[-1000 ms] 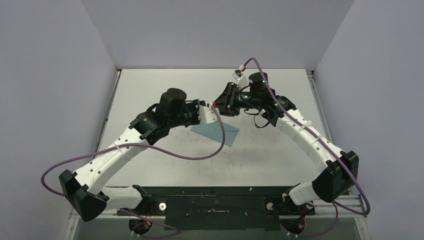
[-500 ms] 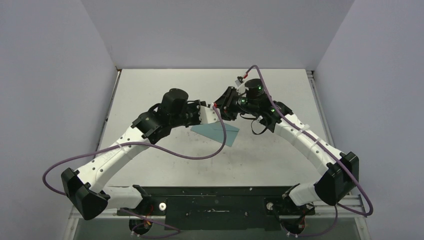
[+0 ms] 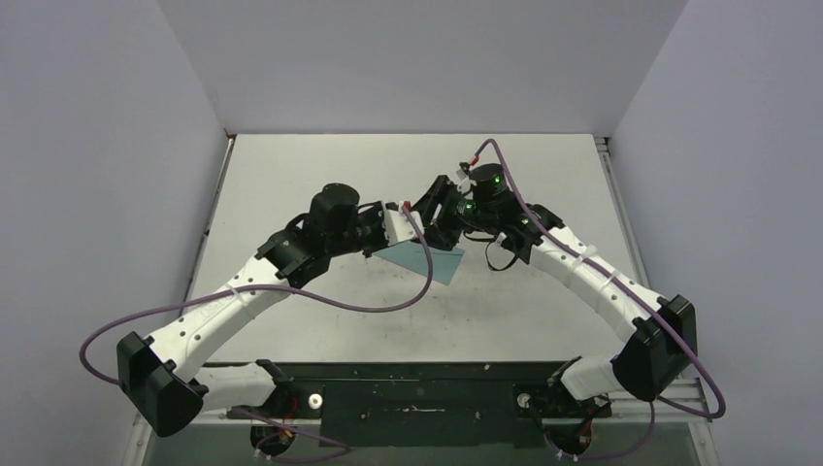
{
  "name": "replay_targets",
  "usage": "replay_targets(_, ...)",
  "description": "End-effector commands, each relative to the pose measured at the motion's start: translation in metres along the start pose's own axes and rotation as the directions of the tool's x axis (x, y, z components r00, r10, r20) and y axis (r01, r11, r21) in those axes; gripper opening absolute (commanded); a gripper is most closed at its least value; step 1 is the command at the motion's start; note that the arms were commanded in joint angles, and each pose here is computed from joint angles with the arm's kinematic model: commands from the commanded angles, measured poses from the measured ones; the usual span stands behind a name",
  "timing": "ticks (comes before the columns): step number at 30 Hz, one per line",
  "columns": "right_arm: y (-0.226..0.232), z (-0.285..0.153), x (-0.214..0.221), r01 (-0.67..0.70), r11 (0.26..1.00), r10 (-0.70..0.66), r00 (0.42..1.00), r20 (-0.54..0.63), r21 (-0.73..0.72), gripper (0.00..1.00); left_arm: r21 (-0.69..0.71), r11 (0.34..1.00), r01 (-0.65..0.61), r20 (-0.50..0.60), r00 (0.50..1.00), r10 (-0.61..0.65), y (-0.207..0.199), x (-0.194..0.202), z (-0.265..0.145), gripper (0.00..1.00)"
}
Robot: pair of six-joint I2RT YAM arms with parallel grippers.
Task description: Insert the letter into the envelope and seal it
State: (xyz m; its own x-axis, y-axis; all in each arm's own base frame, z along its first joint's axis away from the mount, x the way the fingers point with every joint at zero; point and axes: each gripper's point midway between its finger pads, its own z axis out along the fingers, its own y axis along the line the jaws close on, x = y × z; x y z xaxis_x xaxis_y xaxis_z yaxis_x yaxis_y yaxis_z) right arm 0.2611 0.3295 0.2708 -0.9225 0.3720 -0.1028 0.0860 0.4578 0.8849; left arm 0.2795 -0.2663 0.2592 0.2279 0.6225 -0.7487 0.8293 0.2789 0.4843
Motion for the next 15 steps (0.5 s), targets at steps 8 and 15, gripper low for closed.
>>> replay_targets(8,0.018,-0.046,-0.014,0.153,0.988,-0.150,0.981,0.122,-0.013,0.82,0.158,0.934,0.321,0.180,0.920,-0.347,-0.028,-0.013,-0.005,0.00)
replay_targets(15,0.014,-0.042,-0.014,0.293,0.956,-0.294,0.955,0.047,0.036,0.61,0.230,0.910,0.344,0.233,0.889,-0.395,-0.035,-0.022,-0.011,0.00)
